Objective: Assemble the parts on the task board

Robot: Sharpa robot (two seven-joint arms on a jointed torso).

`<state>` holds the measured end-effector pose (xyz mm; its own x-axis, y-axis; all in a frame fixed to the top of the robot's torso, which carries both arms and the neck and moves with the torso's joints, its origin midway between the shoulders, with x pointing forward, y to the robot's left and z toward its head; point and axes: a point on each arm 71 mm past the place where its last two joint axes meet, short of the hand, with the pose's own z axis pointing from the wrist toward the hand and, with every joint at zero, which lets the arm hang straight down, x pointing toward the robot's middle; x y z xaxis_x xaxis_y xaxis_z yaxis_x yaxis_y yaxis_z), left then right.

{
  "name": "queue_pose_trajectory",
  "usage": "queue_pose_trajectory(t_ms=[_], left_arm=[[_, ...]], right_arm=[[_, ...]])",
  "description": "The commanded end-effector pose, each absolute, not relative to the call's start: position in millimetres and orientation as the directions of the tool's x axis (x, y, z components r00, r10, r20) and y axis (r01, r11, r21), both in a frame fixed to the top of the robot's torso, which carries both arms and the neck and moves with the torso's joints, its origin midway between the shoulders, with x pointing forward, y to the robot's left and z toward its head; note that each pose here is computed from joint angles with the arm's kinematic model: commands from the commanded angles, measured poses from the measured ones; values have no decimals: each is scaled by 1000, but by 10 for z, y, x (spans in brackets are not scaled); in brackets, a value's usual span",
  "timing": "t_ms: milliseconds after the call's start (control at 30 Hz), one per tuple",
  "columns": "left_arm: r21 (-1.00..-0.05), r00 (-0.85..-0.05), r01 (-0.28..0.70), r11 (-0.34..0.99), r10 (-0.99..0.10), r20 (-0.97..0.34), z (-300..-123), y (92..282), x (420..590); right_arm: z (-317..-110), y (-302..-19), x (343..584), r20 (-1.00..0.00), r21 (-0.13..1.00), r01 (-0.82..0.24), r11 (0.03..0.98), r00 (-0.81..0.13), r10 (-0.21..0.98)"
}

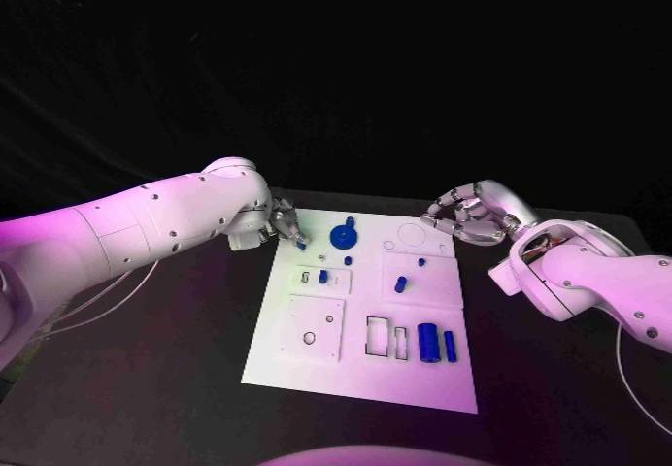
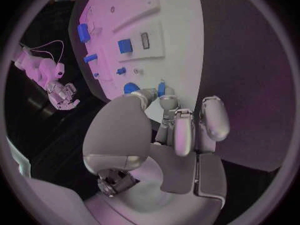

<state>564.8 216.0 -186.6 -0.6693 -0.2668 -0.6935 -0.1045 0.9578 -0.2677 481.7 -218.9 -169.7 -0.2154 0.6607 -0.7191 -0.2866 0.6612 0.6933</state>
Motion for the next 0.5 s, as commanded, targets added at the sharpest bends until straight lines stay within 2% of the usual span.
queue_pose_trajectory(t_ms=[33, 267, 500], left_arm=[[-327, -655, -124, 937, -325, -682, -1858, 2138, 5653], [-371, -656, -148, 917, -372, -657, -1854, 2171, 5616], [-438, -674, -178, 881, -433, -598, -1844, 2232, 5488]], right_arm=[[-1705, -2176, 4813, -722, 690, -296, 661, -225, 654], [-1710, -2180, 4813, -723, 690, -294, 662, -227, 653], [-1712, -2201, 4808, -723, 690, -290, 664, -227, 653]])
